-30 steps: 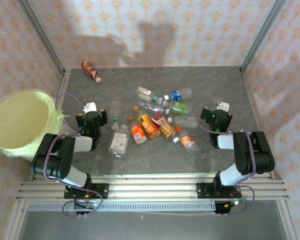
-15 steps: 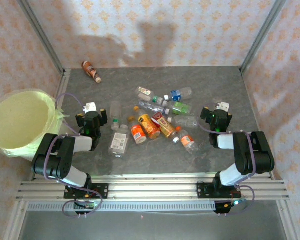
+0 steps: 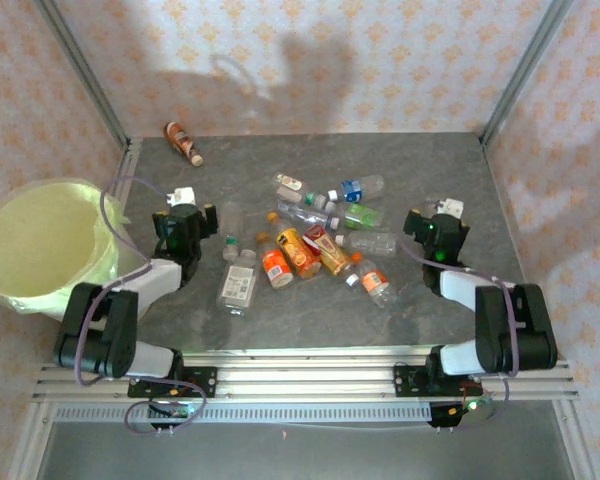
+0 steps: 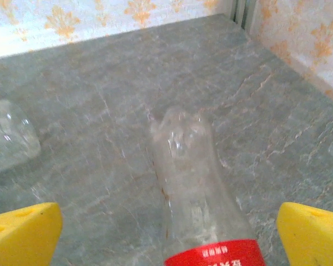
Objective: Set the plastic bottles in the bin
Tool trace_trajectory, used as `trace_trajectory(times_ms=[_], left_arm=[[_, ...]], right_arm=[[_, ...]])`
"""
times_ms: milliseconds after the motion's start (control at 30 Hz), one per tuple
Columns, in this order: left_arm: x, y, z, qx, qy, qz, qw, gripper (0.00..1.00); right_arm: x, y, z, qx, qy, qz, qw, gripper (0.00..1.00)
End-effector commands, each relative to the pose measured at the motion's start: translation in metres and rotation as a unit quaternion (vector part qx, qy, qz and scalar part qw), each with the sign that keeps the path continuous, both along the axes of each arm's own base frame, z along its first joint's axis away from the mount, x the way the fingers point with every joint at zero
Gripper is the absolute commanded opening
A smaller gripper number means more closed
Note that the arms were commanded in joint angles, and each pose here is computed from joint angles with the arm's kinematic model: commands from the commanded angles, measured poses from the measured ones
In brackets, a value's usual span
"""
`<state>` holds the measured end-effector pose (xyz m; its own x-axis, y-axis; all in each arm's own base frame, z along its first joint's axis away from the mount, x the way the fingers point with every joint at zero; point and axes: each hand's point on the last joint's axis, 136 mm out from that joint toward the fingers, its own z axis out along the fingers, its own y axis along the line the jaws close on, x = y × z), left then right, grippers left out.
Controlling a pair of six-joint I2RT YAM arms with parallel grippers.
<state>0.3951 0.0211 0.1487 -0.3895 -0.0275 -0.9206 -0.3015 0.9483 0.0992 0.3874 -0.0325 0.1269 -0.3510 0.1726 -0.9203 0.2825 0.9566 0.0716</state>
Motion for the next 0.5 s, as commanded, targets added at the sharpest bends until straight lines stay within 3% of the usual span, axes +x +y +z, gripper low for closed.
trace_trajectory(times_ms=[0, 167, 300, 400, 467], left_arm=[[-0.013, -0.012, 0.010, 0.012, 0.025, 0.000, 1.000, 1.00], [-0.020, -0.023, 0.023, -0.042, 0.026, 0.030, 0.998, 1.00], [-0.029, -0.035, 0.027, -0.108, 0.054, 0.062, 0.991, 1.00], [-0.040, -0.045, 0.021, -0.166, 0.083, 0.085, 0.979, 1.00], [-0.044, -0.064, 0.013, -0.215, 0.111, 0.060, 0.968, 1.00]], right_arm=[[-0.001, 0.002, 0.021, 0.032, 0.011, -0.013, 0.999, 0.99], [-0.008, 0.010, 0.031, 0.119, 0.040, -0.033, 0.992, 0.99], [-0.032, -0.015, 0.019, 0.137, 0.097, -0.134, 0.977, 0.99], [-0.037, -0.012, 0.000, 0.150, 0.157, -0.119, 0.969, 0.99], [-0.040, -0.009, -0.014, 0.146, 0.209, -0.113, 0.960, 0.99]])
